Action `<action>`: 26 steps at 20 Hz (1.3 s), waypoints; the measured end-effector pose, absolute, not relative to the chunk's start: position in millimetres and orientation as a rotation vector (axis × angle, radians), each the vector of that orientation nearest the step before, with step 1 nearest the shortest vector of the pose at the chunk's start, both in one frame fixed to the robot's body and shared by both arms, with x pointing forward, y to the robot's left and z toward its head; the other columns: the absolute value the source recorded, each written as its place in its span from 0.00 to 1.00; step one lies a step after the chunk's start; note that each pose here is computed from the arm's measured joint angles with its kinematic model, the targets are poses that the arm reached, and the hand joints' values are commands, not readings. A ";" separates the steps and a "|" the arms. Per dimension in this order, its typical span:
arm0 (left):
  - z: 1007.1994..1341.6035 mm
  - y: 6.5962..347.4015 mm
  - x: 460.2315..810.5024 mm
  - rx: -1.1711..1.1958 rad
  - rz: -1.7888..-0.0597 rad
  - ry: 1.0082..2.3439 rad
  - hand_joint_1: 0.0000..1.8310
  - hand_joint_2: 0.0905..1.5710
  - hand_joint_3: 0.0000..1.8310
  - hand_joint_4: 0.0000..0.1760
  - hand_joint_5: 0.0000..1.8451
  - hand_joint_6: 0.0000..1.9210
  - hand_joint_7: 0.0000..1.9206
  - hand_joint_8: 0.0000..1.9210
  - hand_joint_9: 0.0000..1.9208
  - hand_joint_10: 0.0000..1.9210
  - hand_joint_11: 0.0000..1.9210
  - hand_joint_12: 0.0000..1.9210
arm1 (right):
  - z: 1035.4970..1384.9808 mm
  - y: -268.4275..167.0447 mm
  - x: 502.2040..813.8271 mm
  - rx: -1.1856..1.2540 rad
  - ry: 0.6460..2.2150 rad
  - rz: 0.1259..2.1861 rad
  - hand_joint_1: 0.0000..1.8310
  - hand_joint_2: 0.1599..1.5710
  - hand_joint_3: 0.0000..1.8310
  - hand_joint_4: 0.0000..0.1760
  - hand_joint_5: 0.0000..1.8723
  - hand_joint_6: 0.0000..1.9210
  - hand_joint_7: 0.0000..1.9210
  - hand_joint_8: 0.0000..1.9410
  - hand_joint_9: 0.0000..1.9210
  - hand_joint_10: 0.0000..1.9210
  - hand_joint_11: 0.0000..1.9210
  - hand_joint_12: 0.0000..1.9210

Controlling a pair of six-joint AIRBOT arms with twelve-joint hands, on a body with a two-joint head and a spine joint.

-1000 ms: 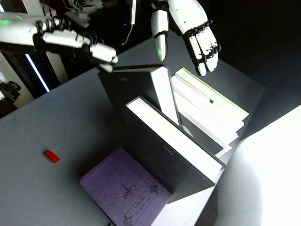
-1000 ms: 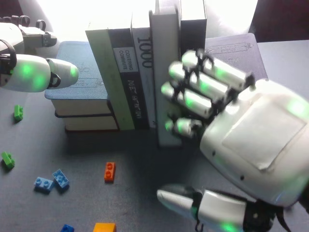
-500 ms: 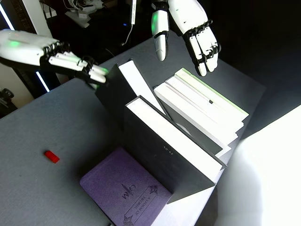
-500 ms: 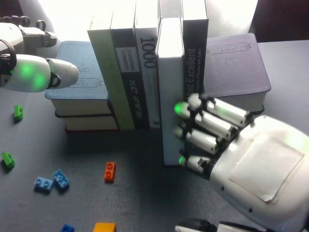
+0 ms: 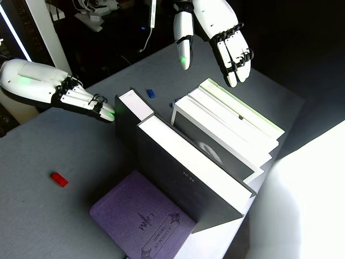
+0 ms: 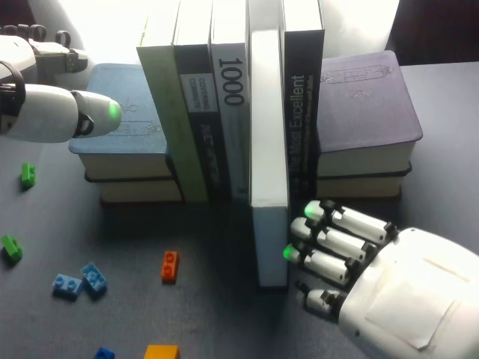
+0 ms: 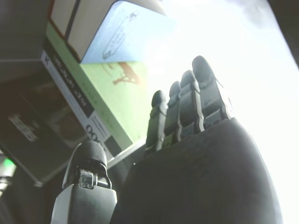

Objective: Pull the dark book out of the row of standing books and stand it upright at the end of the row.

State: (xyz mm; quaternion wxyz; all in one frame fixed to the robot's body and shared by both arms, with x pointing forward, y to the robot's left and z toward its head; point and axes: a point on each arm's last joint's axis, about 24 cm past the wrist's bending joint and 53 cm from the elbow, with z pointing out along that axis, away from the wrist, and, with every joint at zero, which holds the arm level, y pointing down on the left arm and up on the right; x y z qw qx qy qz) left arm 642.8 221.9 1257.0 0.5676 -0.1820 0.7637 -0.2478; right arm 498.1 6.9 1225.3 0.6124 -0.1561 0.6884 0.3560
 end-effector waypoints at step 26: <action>1256.4 221.0 642.3 -0.431 -0.587 1.797 0.06 0.84 0.00 0.00 0.43 0.38 0.44 0.54 0.35 0.75 0.19 0.99 | 1313.2 -47.2 512.4 0.045 1.498 0.813 0.03 0.76 0.00 0.00 0.35 0.62 0.36 0.61 0.27 0.76 0.11 0.99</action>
